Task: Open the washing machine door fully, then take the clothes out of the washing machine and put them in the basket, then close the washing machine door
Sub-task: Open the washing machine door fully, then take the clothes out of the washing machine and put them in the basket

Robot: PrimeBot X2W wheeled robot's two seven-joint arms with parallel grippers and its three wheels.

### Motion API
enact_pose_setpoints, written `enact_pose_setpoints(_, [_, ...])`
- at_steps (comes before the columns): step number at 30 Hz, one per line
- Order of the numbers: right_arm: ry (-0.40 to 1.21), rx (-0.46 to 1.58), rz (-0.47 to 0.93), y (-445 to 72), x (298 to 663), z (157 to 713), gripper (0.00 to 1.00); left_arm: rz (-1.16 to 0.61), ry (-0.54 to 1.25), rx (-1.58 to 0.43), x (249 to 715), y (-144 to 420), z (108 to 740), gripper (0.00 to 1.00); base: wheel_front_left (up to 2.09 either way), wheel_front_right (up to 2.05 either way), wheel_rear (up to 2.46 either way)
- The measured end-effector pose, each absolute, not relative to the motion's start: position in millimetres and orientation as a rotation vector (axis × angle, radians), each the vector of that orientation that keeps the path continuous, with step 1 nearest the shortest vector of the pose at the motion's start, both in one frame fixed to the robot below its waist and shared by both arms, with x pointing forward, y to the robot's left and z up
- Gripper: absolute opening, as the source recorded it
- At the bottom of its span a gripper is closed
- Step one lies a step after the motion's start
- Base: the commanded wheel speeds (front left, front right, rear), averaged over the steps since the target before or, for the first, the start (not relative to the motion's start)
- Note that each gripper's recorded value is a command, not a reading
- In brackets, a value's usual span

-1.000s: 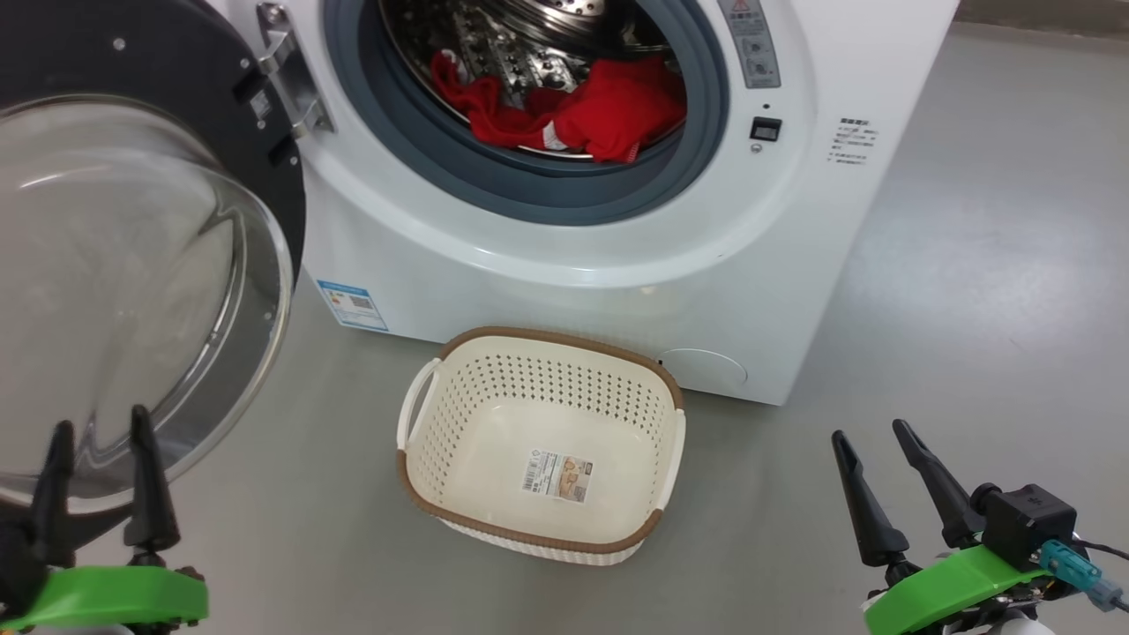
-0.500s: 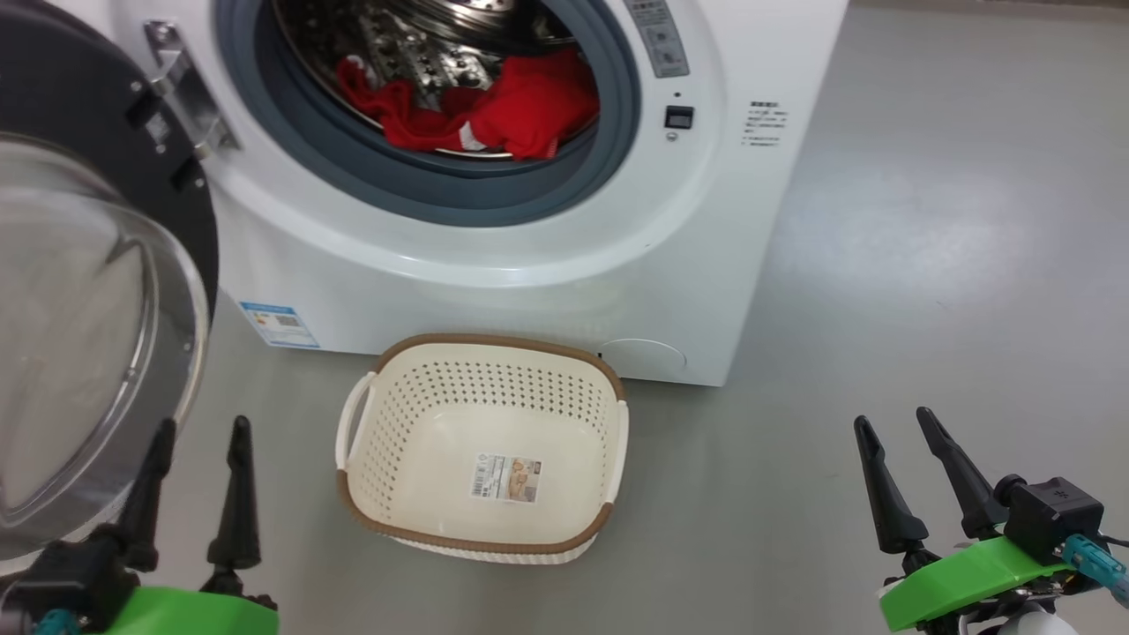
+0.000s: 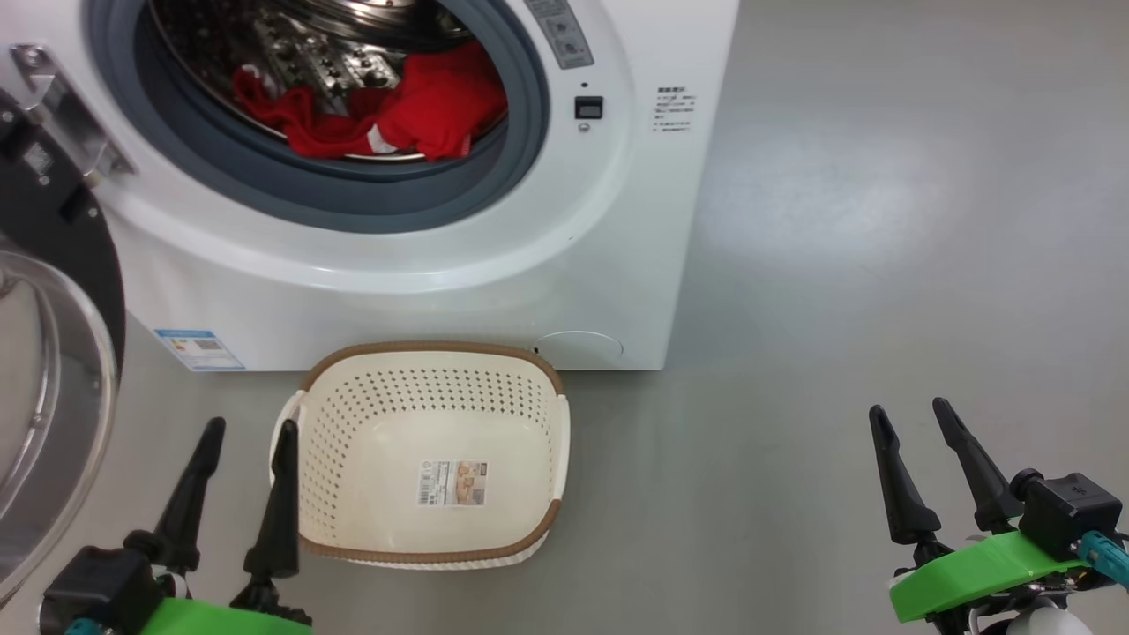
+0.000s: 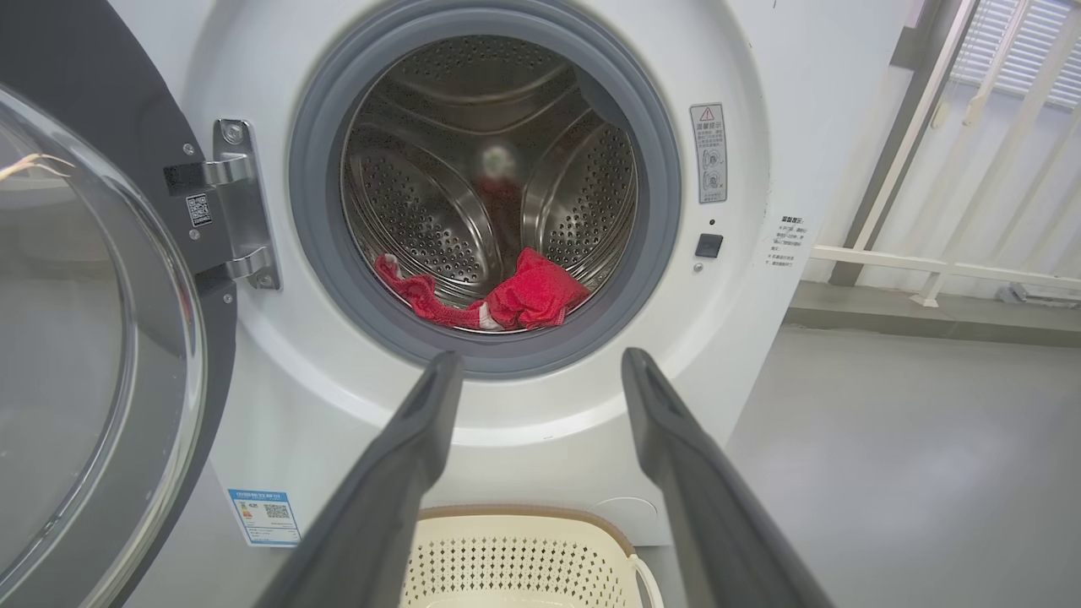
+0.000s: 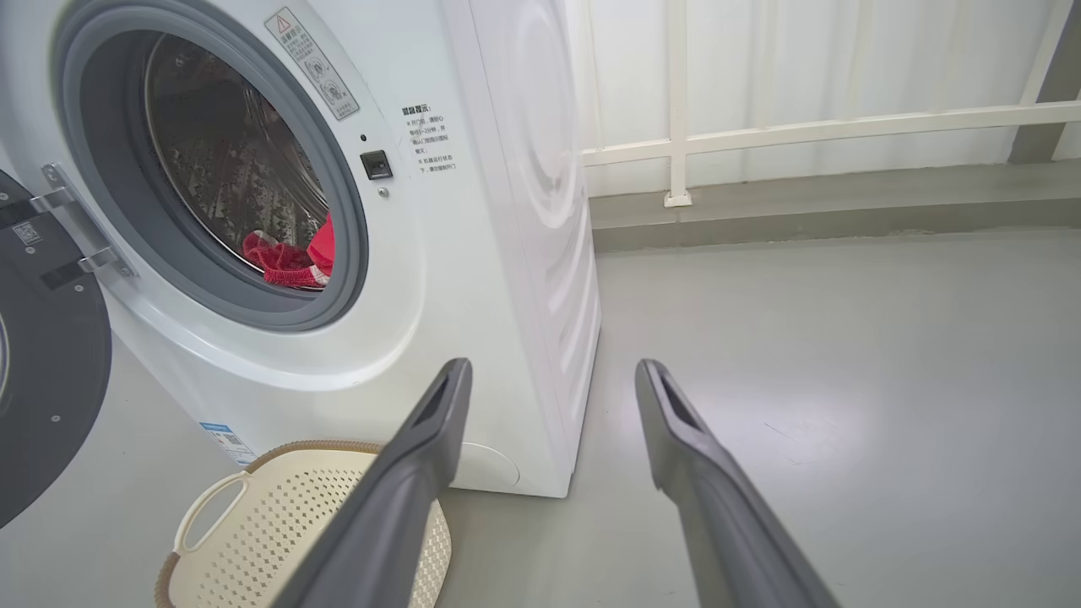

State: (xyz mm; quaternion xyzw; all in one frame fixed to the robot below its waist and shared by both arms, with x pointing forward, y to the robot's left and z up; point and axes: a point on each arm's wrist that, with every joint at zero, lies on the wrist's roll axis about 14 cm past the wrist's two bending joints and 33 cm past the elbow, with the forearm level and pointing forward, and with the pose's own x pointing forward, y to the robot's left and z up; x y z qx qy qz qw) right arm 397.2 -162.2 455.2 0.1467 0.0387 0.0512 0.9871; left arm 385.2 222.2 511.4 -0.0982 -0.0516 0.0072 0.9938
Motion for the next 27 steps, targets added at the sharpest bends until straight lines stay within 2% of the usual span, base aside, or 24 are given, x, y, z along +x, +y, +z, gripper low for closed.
enact_pose_setpoints(13, [0.051, 0.295, 0.007, -193, 388, 460, 1.00, -0.080, -0.066, -0.255, 392, 188, 500, 1.00, 0.00, 0.00, 0.00])
enact_pose_setpoints(27, [0.041, 0.298, 0.010, -192, 389, 463, 1.00, -0.086, -0.069, -0.270, 390, 190, 502, 1.00, 0.00, 0.00, 0.00])
